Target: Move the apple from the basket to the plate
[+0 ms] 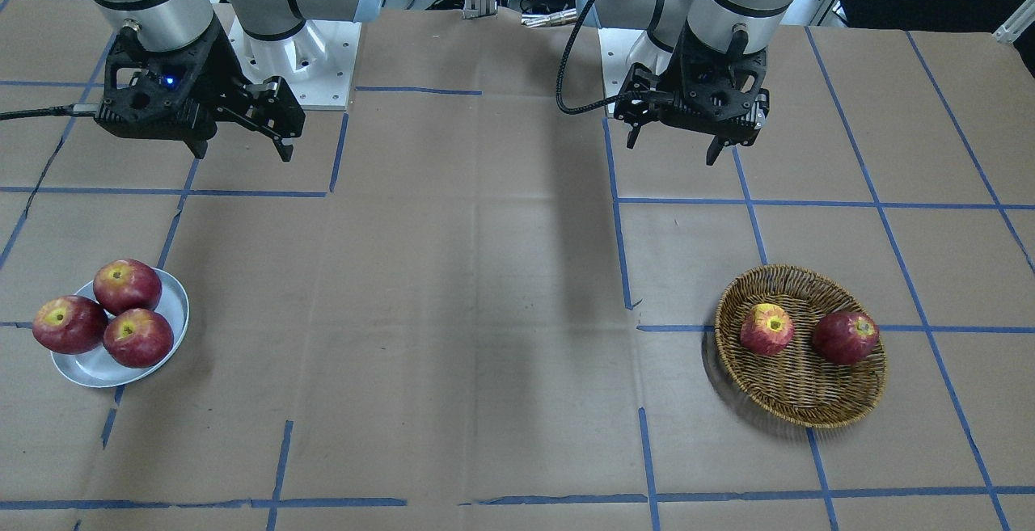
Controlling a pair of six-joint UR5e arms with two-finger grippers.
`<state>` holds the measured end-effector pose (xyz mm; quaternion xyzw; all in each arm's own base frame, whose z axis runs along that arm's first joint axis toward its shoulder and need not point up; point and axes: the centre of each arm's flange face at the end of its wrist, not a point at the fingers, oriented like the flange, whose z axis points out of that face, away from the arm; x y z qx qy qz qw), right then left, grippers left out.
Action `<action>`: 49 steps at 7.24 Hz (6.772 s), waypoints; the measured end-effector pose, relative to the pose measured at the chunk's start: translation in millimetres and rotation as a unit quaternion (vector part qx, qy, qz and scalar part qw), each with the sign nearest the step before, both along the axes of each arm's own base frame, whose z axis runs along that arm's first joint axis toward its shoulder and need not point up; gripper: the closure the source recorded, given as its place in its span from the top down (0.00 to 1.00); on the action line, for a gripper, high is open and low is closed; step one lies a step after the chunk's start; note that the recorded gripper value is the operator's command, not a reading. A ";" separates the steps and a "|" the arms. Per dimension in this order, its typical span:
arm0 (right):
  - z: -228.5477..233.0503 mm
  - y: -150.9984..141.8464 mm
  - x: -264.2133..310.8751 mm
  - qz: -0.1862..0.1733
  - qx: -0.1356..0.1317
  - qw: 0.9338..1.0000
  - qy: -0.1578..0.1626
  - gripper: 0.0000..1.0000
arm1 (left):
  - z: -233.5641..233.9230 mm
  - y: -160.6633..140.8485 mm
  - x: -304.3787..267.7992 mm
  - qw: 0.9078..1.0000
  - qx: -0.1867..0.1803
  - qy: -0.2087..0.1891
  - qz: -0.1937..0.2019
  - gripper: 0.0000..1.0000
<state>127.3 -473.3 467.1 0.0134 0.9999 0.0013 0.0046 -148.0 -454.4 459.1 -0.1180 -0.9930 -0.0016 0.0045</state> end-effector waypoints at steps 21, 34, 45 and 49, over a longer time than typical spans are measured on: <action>-1.2 -1.4 -1.7 0.036 0.001 0.999 -0.006 1.00 | -46.2 -30.9 48.7 1.000 0.015 -0.003 -0.027 0.99; -1.4 -1.3 -1.2 0.035 0.001 0.999 -0.006 1.00 | -259.8 -127.9 203.1 0.996 0.007 -0.003 -0.087 0.70; -1.4 -1.4 -1.6 0.034 0.001 0.999 -0.006 1.00 | -160.3 -104.9 -87.5 1.000 -0.007 -0.013 0.009 0.34; -1.4 -1.5 -1.9 0.034 0.001 0.999 -0.006 1.00 | -222.1 -96.8 -203.6 1.000 -0.007 -0.012 0.006 0.35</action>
